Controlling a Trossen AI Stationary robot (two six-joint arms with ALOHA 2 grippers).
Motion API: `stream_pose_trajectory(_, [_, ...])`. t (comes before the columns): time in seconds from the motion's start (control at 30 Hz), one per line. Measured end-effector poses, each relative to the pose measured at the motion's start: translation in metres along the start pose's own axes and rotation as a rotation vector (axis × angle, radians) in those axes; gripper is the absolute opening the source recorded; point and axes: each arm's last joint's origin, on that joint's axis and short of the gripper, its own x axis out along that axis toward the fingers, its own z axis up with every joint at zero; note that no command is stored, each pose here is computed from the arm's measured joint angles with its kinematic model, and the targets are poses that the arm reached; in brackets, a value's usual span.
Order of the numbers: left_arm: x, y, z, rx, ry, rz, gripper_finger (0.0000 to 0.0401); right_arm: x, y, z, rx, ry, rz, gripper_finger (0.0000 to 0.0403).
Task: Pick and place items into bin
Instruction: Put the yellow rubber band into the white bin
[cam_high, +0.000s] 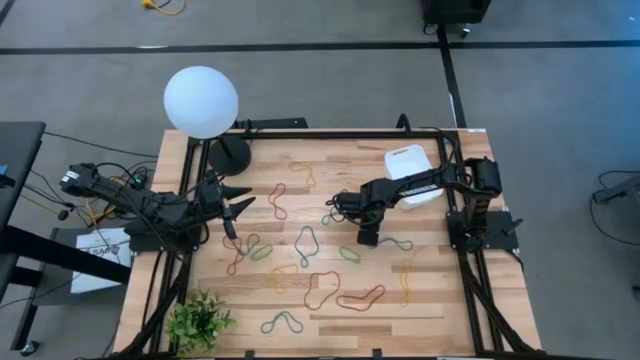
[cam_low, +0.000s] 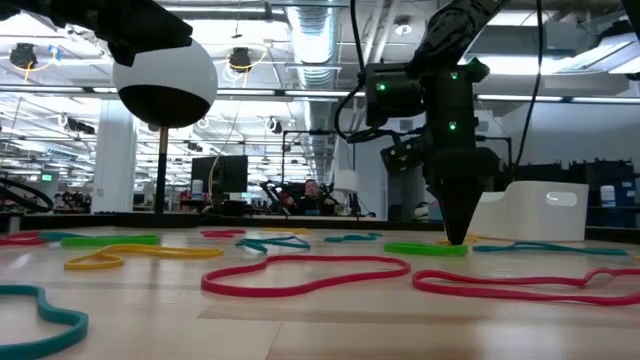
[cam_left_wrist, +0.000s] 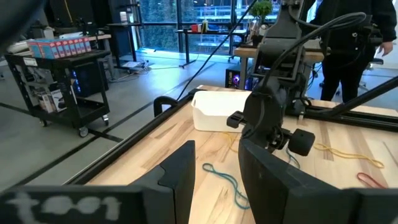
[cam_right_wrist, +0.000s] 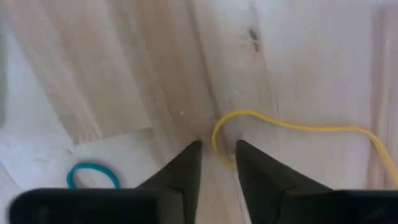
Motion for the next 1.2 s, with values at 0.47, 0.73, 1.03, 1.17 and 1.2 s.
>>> stream_pose_trajectory(0.47, [0.0, 0.0, 0.0, -0.002, -0.001, 0.0, 0.0114, -0.062, 0.033, 0.0, -0.202, 0.087, -0.176, 0.0003])
stream_pose_trajectory(0.73, [0.0, 0.0, 0.0, -0.004, -0.003, 0.0, 0.0114, -0.153, 0.025, -0.016, -0.121, 0.078, -0.472, 0.0001])
stream_pose_trajectory(1.03, [0.0, 0.0, 0.0, -0.001, 0.0, 0.0, 0.0114, -0.226, -0.03, -0.079, 0.165, -0.196, -0.48, 0.0])
stream_pose_trajectory(1.17, [0.0, 0.0, 0.0, -0.001, 0.0, 0.001, 0.0114, -0.237, -0.061, -0.106, 0.35, -0.258, -0.472, 0.0])
stream_pose_trajectory(1.2, [0.0, 0.0, 0.0, -0.001, 0.001, 0.0, 0.0114, -0.235, -0.068, -0.11, 0.388, -0.264, -0.466, 0.0])
